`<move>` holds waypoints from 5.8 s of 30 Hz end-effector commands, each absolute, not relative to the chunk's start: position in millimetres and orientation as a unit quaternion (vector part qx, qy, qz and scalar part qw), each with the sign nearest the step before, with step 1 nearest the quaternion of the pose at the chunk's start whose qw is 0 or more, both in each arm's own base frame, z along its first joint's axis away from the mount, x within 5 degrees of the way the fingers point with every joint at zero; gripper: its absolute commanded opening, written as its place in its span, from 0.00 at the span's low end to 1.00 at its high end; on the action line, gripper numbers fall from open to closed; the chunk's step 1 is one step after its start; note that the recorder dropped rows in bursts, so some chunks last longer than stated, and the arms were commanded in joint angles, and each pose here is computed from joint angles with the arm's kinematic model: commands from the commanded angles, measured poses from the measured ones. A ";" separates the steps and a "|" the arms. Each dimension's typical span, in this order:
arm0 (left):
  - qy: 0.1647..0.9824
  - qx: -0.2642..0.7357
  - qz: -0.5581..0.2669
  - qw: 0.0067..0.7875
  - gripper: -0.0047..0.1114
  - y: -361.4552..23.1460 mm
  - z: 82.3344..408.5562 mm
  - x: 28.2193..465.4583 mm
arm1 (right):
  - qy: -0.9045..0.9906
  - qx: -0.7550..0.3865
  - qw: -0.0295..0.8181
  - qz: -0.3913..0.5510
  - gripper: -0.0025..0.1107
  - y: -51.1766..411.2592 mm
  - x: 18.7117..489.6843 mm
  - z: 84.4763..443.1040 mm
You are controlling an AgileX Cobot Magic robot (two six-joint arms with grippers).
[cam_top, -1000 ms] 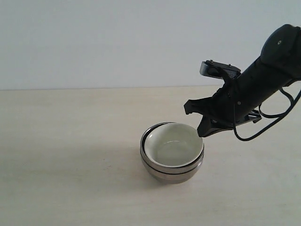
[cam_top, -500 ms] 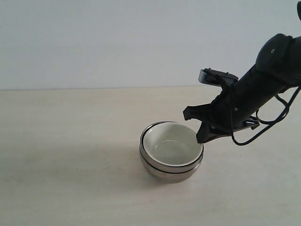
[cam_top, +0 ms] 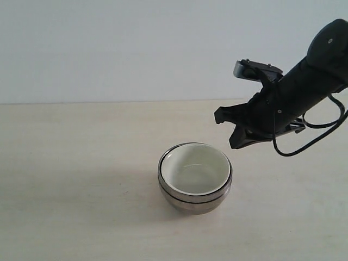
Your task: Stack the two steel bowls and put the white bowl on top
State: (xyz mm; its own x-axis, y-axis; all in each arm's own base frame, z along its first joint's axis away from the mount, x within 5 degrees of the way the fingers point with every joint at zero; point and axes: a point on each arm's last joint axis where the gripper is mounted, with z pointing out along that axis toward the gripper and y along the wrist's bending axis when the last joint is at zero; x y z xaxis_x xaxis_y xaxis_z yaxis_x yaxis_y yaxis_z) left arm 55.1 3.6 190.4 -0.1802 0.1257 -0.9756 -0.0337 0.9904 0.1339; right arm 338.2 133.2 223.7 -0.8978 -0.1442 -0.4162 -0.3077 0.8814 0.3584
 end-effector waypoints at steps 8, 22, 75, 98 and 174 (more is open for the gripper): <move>0.764 0.023 0.057 0.643 0.07 3.6 190.1 55.1 | 0.902 -0.065 0.394 0.166 0.02 92.8 267.6 257.9; 0.764 0.023 0.057 0.643 0.07 3.6 190.1 55.1 | 0.846 0.022 0.483 0.226 0.02 55.8 151.1 257.3; 0.764 0.023 0.057 0.643 0.07 3.6 190.1 55.1 | 0.657 -0.024 0.733 0.175 0.02 13.8 54.0 217.6; 0.764 0.023 0.057 0.643 0.07 3.6 190.1 55.1 | 0.731 -0.106 0.660 0.134 0.02 20.1 52.4 196.9; 0.764 0.023 0.057 0.643 0.07 3.6 190.1 55.1 | 0.791 -0.061 0.603 0.083 0.02 11.4 52.1 181.6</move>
